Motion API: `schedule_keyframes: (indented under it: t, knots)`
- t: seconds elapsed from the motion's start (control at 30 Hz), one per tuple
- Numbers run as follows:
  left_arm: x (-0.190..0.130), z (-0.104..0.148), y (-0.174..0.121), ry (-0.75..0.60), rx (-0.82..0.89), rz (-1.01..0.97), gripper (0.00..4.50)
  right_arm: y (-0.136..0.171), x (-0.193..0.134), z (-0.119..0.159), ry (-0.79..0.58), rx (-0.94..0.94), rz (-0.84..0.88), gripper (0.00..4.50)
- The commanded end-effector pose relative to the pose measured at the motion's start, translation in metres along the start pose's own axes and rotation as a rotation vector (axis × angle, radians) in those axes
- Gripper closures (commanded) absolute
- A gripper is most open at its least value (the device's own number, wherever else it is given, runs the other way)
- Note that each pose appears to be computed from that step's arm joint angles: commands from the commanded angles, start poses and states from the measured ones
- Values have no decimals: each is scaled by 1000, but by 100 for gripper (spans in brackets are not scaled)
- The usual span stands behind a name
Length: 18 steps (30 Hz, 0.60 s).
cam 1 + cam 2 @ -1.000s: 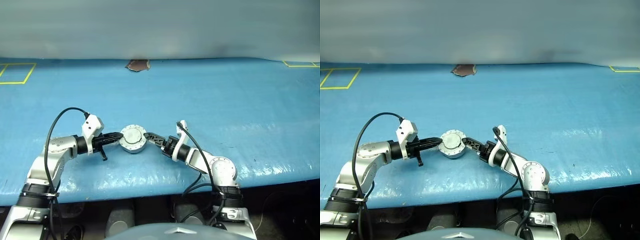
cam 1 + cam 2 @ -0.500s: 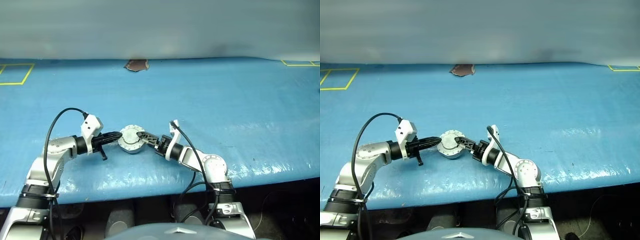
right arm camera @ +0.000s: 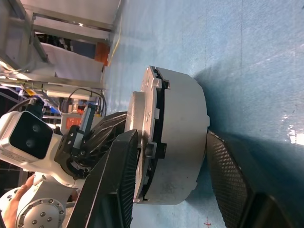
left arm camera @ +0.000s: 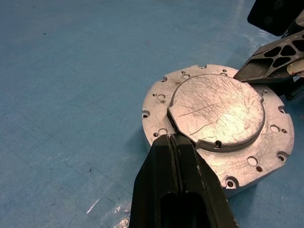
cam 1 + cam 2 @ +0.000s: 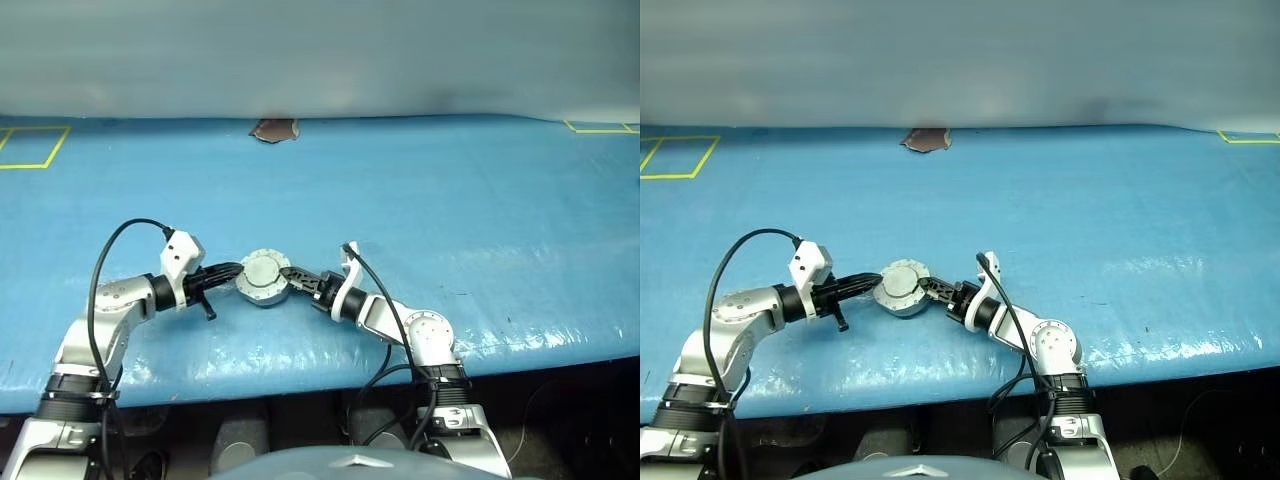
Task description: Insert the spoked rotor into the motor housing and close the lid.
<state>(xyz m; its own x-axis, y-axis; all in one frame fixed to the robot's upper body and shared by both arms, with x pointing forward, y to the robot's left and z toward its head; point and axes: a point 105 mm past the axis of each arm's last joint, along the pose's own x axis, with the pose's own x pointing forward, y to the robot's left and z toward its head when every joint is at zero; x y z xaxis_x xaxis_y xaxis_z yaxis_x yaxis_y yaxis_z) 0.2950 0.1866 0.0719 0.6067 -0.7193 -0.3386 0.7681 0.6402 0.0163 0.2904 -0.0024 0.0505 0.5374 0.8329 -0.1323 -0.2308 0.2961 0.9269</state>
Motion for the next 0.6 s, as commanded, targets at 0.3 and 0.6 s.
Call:
schedule_keyframes:
  t: [0.3,0.6]
  knots:
    - [-4,0,4,-6,-14,30,450,31,15,0,-42,56,135,331]
    - [-6,8,10,-58,-71,63,450,30,13,5,-72,68,120,331]
